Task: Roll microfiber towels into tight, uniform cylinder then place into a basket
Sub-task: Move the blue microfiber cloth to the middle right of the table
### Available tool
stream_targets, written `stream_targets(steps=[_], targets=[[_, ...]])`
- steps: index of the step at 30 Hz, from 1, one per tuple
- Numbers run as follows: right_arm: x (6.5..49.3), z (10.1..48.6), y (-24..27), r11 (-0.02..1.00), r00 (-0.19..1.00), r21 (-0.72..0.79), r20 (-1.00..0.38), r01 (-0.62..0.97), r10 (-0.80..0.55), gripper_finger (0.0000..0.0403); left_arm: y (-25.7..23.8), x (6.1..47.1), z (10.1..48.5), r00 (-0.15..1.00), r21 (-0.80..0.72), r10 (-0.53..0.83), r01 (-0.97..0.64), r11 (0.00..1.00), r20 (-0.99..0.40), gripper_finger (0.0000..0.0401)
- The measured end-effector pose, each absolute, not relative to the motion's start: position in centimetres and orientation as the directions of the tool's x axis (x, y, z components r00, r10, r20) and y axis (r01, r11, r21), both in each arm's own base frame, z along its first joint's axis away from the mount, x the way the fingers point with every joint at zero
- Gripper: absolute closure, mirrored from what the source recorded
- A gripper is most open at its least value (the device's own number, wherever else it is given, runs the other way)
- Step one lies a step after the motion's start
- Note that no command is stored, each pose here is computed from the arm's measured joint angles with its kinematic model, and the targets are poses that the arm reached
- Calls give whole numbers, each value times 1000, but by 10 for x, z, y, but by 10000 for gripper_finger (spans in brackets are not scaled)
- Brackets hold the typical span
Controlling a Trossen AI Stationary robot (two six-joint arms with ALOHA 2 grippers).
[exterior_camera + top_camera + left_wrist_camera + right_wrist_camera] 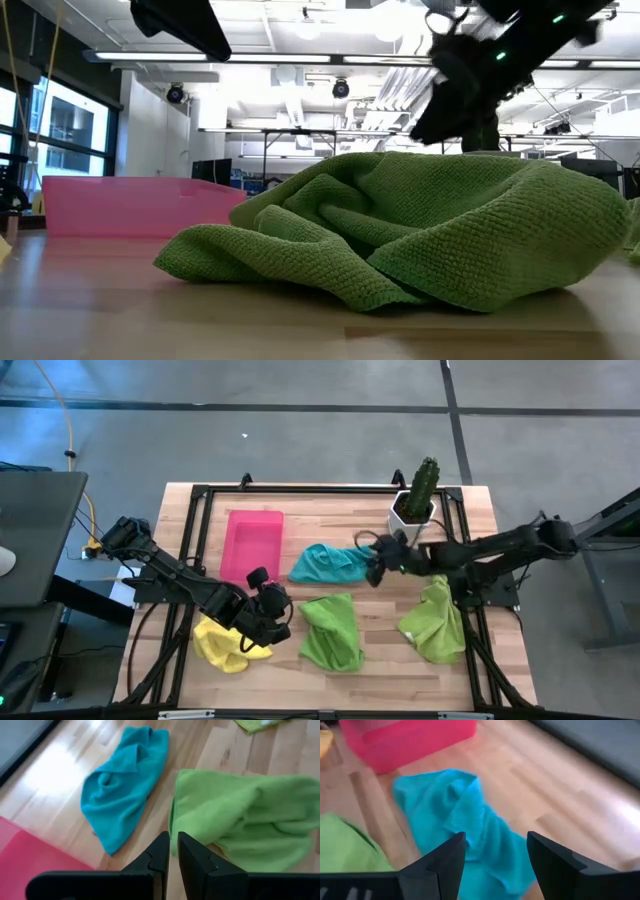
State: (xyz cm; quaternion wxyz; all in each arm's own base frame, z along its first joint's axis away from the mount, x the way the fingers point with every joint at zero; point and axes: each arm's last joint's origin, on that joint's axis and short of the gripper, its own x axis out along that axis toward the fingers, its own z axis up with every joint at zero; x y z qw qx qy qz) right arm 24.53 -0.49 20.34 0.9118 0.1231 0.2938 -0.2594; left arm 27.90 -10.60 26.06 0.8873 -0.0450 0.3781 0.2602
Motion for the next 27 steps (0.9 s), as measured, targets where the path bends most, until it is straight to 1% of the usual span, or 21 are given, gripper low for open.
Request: stream_targets(steps=[2, 4, 8, 15, 18, 22, 27], targets=[[254, 196, -12, 847, 712, 132, -616, 515, -337, 199, -107, 279, 260, 578, 108, 413, -487, 867, -704, 371], [265, 187, -16, 846, 729, 161, -603, 508, -324, 199, -107, 279, 260, 578, 104, 406, -483, 869, -708, 371], [281, 167, -24, 823, 715, 153, -597, 547, -364, 199, -107, 278, 260, 577, 106, 407, -483, 869, -708, 371], [305, 147, -36, 808, 660, 116, -650, 578, -378, 199, -107, 278, 260, 573, 111, 409, -482, 869, -710, 371], [314, 138, -39, 819, 636, 83, -675, 569, -374, 199, -107, 278, 260, 573, 114, 412, -484, 868, -708, 371], [319, 128, -39, 840, 581, 26, -734, 542, -352, 199, -107, 278, 260, 573, 115, 414, -485, 867, -707, 371], [307, 121, -38, 843, 413, -75, -846, 533, -336, 199, -107, 278, 260, 571, 118, 415, -484, 867, -709, 371]])
